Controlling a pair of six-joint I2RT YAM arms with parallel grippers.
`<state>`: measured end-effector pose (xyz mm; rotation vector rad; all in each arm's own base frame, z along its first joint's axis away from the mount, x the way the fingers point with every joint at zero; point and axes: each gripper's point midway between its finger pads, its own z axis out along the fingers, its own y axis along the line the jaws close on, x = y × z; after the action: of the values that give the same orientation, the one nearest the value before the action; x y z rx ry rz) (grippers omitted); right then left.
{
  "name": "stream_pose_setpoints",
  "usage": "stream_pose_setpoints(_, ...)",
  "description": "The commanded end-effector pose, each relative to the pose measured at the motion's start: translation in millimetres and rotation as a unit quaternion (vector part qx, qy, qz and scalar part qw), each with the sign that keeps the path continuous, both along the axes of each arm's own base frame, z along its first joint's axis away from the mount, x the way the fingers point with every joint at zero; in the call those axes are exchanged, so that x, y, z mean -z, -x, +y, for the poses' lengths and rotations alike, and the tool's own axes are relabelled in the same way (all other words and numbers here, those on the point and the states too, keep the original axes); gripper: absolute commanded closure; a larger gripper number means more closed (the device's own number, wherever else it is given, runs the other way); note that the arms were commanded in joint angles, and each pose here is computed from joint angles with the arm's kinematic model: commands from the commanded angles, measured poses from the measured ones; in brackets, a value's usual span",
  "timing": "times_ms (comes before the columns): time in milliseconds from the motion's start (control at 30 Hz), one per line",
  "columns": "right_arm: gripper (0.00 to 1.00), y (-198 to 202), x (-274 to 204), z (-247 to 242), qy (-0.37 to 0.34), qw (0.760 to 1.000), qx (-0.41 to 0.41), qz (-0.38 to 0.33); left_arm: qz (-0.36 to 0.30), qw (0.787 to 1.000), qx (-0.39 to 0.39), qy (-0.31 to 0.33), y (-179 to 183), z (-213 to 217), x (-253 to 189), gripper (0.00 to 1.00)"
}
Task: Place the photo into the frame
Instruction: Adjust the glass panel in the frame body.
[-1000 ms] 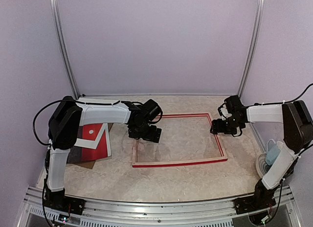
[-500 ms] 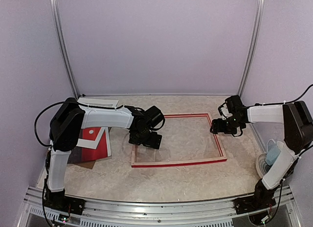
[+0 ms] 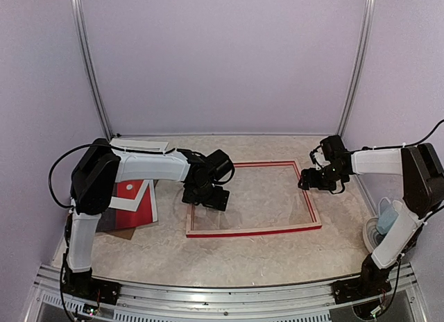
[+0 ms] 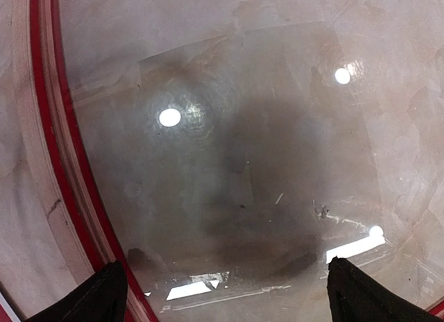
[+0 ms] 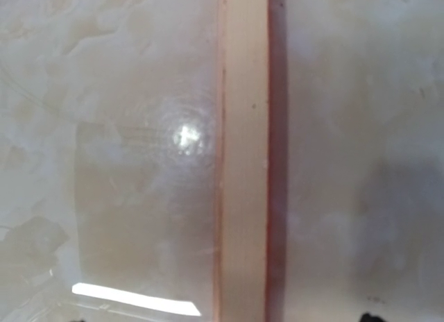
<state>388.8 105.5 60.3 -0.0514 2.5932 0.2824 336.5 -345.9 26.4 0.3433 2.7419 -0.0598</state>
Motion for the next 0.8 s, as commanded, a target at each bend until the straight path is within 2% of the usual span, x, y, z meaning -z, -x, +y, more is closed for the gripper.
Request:
stream_pose_setpoints(0,0.15,-2,-9,-4,-0.006,1.000,0.002,-0.015,-0.036,0.998,-0.004,-0.046,-14,8,-25,0.01)
stream_pose_setpoints(300,0.15,-4,-11,-4,-0.011,1.000,0.002,-0.018,-0.011,0.998,0.012,-0.059,5,11,-5,0.01)
stream_pose_setpoints(400,0.16,-3,-11,-3,-0.011,1.000,0.000,-0.018,-0.026,0.998,0.012,-0.062,1,10,-5,0.01)
stream_pose_setpoints(533,0.15,-3,-16,-1,-0.017,1.000,-0.003,-0.022,-0.062,0.997,0.025,-0.030,-6,-2,-29,0.01)
stream_pose_setpoints(667,0.15,-5,-21,2,-0.025,0.999,-0.008,-0.024,-0.084,0.995,0.044,0.036,-6,-19,-56,0.01)
stream_pose_setpoints(767,0.15,-5,-22,7,-0.043,0.999,-0.014,-0.023,-0.098,0.992,0.038,0.064,-5,-16,-74,0.01)
